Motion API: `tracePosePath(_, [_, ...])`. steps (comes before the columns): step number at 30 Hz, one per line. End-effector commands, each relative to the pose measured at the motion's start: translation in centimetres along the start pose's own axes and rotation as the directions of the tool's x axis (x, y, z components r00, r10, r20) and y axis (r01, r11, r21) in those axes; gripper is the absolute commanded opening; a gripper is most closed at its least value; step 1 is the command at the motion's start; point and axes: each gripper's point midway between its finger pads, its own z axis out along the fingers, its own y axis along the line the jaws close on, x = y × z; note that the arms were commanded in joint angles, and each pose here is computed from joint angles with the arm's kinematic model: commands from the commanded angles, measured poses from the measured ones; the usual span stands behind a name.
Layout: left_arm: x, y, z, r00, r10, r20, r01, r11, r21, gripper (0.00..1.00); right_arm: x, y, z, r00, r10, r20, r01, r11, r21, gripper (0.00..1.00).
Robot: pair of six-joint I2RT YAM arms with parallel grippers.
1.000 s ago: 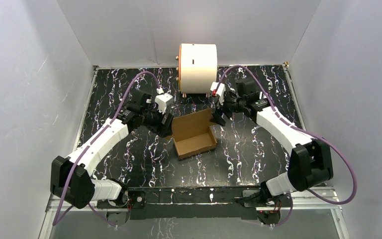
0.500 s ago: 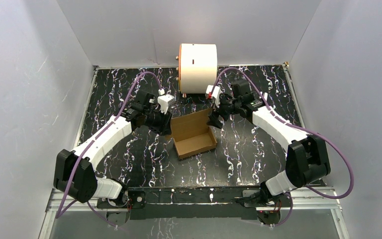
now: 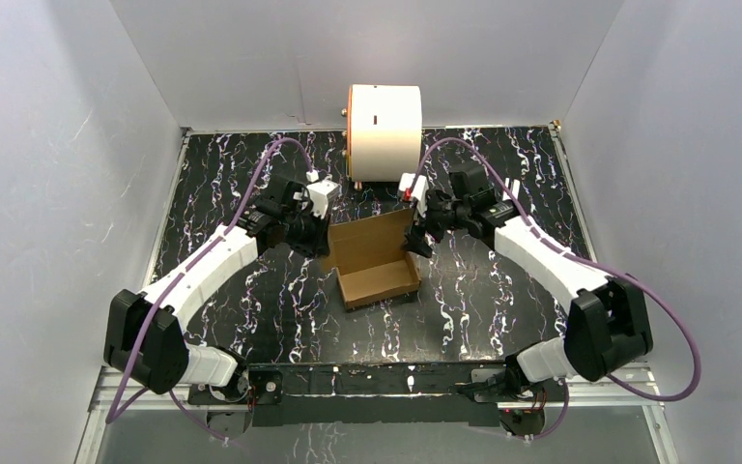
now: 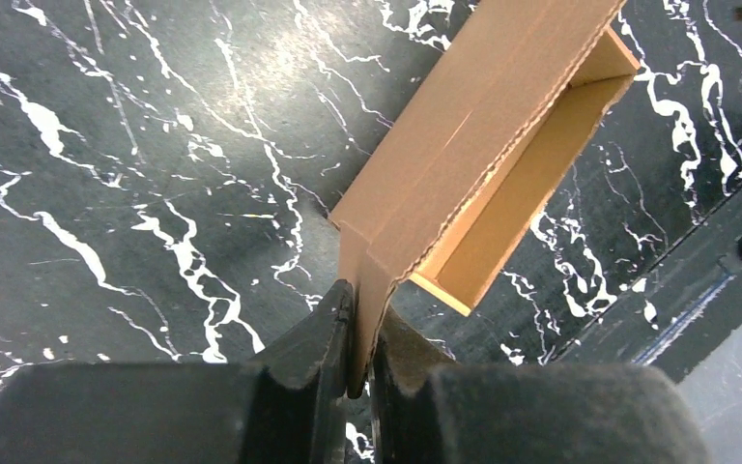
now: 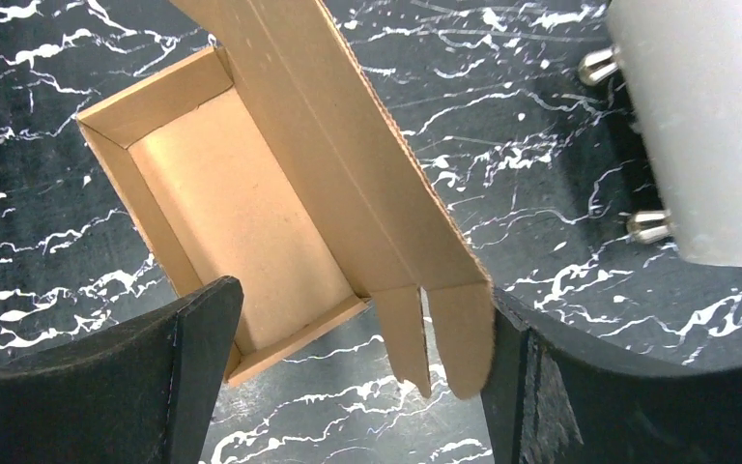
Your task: Fold the paper box
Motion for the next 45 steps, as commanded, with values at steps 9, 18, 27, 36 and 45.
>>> tracePosePath(9, [-5.6, 3.4, -2.9, 0.979, 0.179, 0.095, -0.154, 0.963, -0.222, 0.28, -4.7, 1.5, -5.3, 0.978, -0.153, 0.142, 0.137, 0.984, 0.112, 0.93])
tracePosePath(18, [-6.9, 3.4, -3.9, 0.967, 0.142, 0.21, -0.087, 0.964, -0.25, 0.64, -0.3, 0.2, -7.3, 0.992, -0.075, 0.101, 0.054, 0.979, 0.196, 0.93])
tracePosePath(27, [-6.8, 6.5, -8.4, 0.888, -0.026, 0.46, 0.206, 0.916, -0.345, 0.9, 5.0, -2.4, -10.4, 0.997, 0.053, 0.061, -0.071, 0.94, 0.334, 0.93])
tracePosePath(36, [-4.3, 11.1, -12.5, 0.762, -0.097, 0.641, 0.455, 0.784, -0.422, 0.96, 8.2, -2.1, -11.2, 0.991, 0.125, 0.043, -0.132, 0.919, 0.372, 0.93])
tracePosePath(45, [-2.2, 14.1, -16.2, 0.678, -0.028, 0.734, 0.574, 0.643, -0.506, 0.96, 10.0, 1.1, -9.1, 0.699, 0.687, 0.196, -0.712, 0.647, 0.272, 0.93])
